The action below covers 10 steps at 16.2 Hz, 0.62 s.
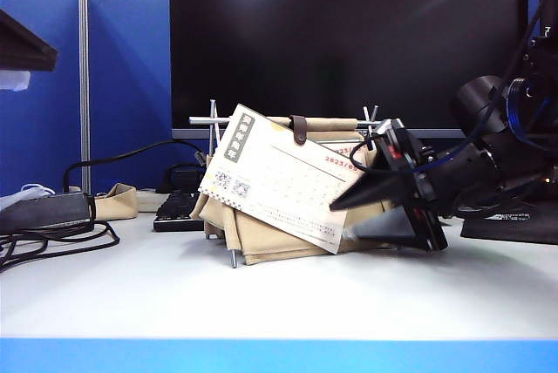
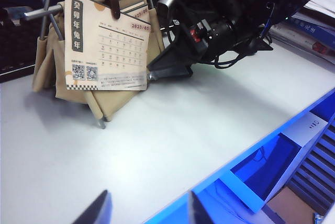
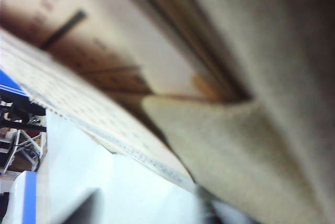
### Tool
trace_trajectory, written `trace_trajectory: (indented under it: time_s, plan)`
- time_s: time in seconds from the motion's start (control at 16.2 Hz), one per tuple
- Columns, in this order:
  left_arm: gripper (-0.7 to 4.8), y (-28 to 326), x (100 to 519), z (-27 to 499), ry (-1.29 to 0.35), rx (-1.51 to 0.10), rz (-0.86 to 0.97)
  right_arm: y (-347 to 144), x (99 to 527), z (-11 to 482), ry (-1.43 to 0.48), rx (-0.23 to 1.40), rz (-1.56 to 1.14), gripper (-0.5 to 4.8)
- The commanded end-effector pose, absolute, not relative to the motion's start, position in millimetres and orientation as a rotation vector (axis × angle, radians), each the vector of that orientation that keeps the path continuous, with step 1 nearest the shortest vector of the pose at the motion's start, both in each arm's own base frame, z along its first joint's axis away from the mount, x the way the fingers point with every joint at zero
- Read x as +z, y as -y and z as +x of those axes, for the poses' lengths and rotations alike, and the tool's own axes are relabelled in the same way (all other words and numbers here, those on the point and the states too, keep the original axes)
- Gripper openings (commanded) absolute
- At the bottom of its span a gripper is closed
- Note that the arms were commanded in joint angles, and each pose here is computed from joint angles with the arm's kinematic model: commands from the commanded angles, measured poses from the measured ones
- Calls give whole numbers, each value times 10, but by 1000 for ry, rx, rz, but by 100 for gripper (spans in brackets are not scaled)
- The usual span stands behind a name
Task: Turn one page of the calendar.
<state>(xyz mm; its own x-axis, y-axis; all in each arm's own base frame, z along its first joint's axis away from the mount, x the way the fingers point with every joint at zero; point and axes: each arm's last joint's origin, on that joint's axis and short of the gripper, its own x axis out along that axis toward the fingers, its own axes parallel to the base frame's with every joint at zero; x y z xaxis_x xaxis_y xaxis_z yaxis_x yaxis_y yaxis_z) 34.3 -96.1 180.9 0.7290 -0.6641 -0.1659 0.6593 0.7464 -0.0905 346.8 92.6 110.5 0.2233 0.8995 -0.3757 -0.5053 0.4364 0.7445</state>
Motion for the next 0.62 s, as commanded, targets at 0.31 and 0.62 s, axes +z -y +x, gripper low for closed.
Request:
trace_trajectory:
  time_s: [0.31, 0.62]
  plan:
    - [237, 951, 1925, 345, -147, -726, 3, -906, 1006, 3444, -966, 917, 543, 289]
    - [292, 905, 2146, 356, -84, -648, -2, -916, 872, 3459, -1004, 926, 565, 289]
